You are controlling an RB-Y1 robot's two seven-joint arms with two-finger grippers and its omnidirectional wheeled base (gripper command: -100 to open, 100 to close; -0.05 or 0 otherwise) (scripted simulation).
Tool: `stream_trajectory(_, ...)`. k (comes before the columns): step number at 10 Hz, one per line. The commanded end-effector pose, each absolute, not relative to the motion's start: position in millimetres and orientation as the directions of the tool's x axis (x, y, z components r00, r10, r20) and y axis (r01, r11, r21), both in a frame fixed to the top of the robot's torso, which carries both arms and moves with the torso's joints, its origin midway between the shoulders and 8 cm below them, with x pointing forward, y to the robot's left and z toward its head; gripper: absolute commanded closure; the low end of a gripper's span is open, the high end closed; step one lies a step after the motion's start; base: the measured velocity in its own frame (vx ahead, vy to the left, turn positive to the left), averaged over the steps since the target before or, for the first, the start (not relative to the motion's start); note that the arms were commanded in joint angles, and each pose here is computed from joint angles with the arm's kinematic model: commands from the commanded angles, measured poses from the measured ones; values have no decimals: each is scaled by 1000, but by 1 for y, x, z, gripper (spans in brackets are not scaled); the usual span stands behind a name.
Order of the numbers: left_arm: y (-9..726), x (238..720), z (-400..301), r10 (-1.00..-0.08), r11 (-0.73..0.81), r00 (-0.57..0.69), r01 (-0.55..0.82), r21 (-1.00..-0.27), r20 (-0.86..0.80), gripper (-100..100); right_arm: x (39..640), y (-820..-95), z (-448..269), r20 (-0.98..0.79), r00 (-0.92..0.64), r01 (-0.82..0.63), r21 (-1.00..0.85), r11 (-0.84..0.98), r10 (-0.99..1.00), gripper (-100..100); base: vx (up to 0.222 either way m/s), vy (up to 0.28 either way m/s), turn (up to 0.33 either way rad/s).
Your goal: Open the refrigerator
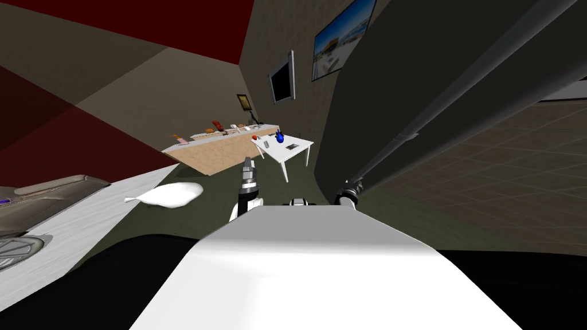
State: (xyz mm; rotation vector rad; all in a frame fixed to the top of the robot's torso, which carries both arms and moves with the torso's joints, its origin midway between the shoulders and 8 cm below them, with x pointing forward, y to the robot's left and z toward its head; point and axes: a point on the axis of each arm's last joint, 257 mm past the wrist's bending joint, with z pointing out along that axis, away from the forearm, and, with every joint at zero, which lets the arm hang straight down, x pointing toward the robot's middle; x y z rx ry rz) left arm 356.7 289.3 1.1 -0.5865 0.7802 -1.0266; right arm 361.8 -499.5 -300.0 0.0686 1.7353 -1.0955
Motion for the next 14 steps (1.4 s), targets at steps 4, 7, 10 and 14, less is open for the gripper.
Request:
stream_trajectory(4,289,357,1,-909,410,299,523,-747,-290,0,345,-527,-293,-772,-492,560,-635,532,-403,100,93,311,-76)
stream_trajectory(7,289,357,1,-909,411,299,523,-747,-291,0,330,-540,-298,-778,-512,592,-627,507,-364,100,88,186,-78)
stream_trajectory(10,289,357,1,-909,411,299,523,-747,-290,0,323,-546,-297,-777,-521,605,-628,490,-353,100,144,221,-73)
stream_trajectory(14,289,357,1,-909,411,299,523,-747,-291,0,303,-563,-294,-776,-547,641,-630,438,-315,100,138,229,-77)
